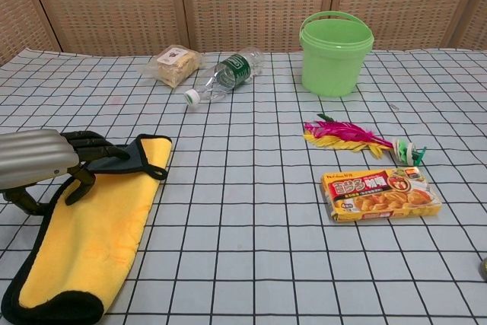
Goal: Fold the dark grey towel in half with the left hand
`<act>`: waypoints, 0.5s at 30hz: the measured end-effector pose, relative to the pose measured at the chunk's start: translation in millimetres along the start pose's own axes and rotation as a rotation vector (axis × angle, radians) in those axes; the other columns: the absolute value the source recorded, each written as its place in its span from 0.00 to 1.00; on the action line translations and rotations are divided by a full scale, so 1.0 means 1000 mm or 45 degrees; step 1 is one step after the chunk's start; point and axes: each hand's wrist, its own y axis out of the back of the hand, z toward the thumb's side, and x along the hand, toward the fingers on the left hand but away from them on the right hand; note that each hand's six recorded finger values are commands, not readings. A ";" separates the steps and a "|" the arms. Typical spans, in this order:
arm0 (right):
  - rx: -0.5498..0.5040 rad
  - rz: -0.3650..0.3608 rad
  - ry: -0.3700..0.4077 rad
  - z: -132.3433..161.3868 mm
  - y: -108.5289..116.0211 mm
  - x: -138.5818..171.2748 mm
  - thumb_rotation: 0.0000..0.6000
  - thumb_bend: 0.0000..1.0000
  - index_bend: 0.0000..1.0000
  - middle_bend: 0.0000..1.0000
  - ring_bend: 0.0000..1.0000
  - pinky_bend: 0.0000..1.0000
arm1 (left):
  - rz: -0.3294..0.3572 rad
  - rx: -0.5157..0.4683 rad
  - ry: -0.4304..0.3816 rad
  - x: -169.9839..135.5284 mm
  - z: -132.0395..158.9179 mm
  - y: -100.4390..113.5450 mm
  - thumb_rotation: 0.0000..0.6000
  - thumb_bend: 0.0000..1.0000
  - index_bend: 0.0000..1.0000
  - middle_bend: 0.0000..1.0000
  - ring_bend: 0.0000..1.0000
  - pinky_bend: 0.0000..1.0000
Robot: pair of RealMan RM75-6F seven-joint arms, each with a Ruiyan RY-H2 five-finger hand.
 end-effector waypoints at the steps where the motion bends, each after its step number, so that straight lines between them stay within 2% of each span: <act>1: 0.000 0.001 0.000 0.000 0.000 0.000 1.00 0.00 0.00 0.00 0.00 0.00 | 0.000 -0.004 -0.001 0.000 0.000 0.000 1.00 0.46 0.61 0.00 0.00 0.00; 3: 0.000 0.001 0.001 0.000 0.000 0.000 1.00 0.00 0.00 0.00 0.00 0.00 | 0.002 -0.011 -0.006 -0.001 0.001 0.000 1.00 0.43 0.44 0.00 0.00 0.00; 4: 0.000 0.002 0.001 0.000 0.000 0.000 1.00 0.00 0.00 0.00 0.00 0.00 | 0.003 -0.013 -0.007 -0.001 0.001 0.000 1.00 0.37 0.30 0.00 0.00 0.00; 6: 0.001 0.002 0.001 0.000 0.000 0.000 1.00 0.00 0.00 0.00 0.00 0.00 | 0.008 -0.024 -0.010 -0.001 0.001 0.000 1.00 0.22 0.07 0.00 0.00 0.00; 7: 0.000 0.002 0.001 0.000 0.000 0.000 1.00 0.00 0.00 0.00 0.00 0.00 | 0.012 -0.030 -0.012 -0.002 0.001 0.001 1.00 0.18 0.03 0.00 0.00 0.00; 9: -0.001 0.002 0.002 0.000 0.000 0.000 1.00 0.00 0.00 0.00 0.00 0.00 | 0.024 -0.043 -0.016 -0.004 0.000 0.003 1.00 0.11 0.00 0.00 0.00 0.00; 15: -0.007 -0.001 0.008 0.001 0.001 0.001 1.00 0.00 0.00 0.00 0.00 0.00 | 0.094 -0.077 -0.013 -0.019 -0.011 0.018 1.00 0.05 0.00 0.00 0.00 0.00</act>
